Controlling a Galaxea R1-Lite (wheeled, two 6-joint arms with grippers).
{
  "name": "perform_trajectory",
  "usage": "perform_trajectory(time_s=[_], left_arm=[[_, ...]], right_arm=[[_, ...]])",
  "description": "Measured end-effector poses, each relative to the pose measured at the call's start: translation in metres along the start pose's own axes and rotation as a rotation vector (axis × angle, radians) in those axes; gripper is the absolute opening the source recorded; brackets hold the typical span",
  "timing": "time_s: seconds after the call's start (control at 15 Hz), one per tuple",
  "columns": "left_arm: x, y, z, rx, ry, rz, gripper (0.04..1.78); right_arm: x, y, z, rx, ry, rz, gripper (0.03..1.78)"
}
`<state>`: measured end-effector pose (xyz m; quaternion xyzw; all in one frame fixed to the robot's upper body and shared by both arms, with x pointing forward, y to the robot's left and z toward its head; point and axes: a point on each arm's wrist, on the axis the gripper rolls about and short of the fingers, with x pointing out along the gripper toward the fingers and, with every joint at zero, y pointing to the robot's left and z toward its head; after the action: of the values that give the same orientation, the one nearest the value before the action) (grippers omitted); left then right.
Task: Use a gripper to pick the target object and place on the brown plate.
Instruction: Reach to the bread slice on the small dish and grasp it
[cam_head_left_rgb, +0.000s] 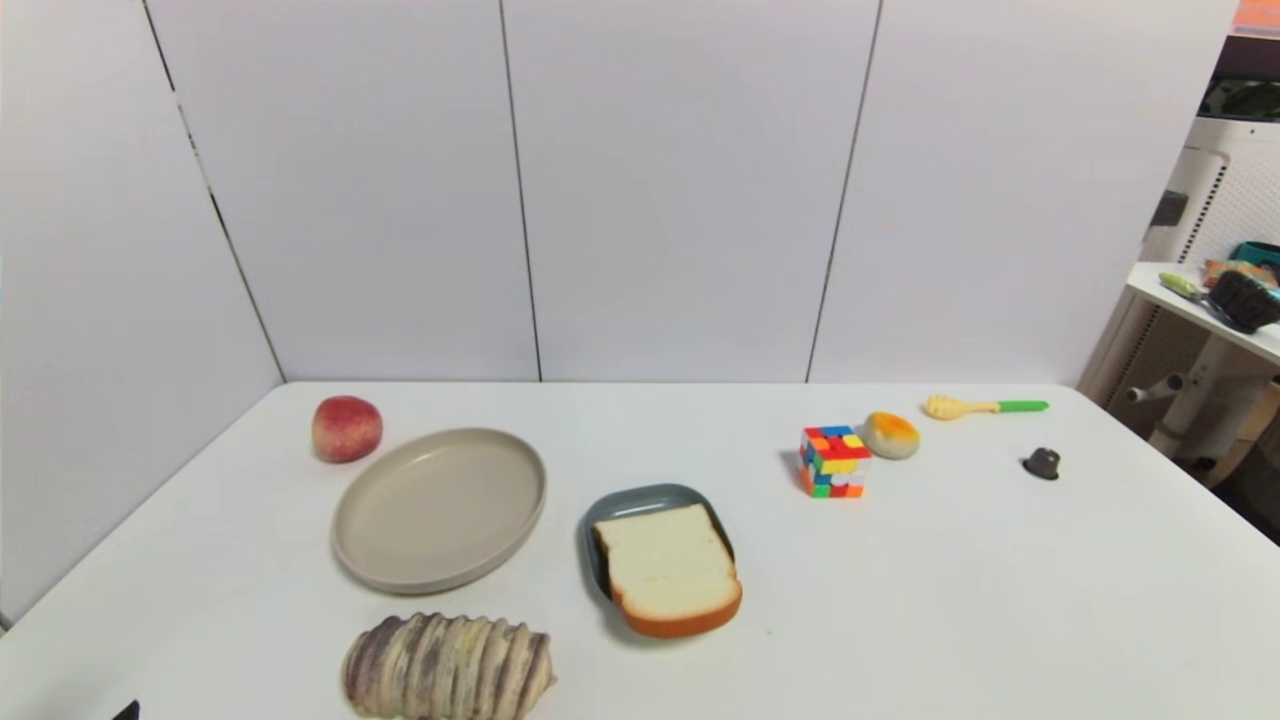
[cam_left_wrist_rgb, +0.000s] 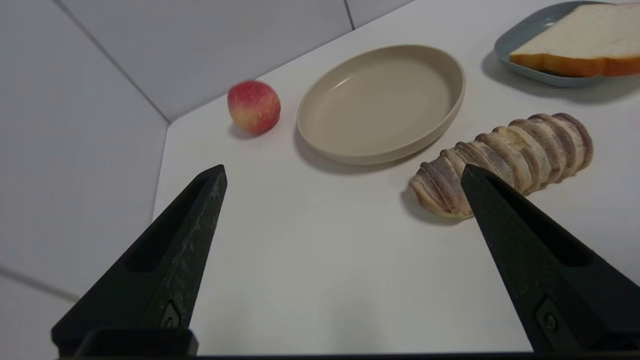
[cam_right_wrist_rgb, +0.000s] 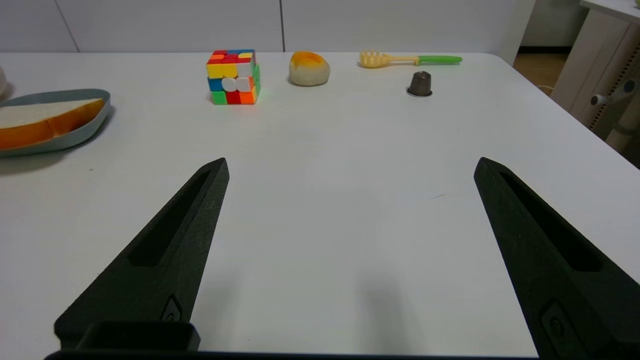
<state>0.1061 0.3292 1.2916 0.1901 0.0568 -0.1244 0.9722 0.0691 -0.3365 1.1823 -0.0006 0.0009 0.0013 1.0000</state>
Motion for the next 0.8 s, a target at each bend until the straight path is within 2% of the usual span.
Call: perform_trajectory(time_s=[0.27,0.4,0.53,0.6,0.8], left_arm=[[0.027,0.021,0.06,0.255,0.034,-0.191,1.69],[0.043,0.021,0.08,0.355,0.072,-0.351,1.69],[0.06,0.012,0.088,0.411,0.136,-0.502,1.69],[0.07,0.005,0.091,0.436,0.159,-0.546,1.69],[0.098,-0.02,0.098,0.511,0.194,-0.61,1.69]], right_arm=[[0.0,0.0,0.0,0.0,0.0,0.0,1.69],[0.0,0.0,0.0,0.0,0.0,0.0,1.69],[0.0,0.0,0.0,0.0,0.0,0.0,1.69],[0.0,0.0,0.0,0.0,0.0,0.0,1.69],[0.0,0.0,0.0,0.0,0.0,0.0,1.69]])
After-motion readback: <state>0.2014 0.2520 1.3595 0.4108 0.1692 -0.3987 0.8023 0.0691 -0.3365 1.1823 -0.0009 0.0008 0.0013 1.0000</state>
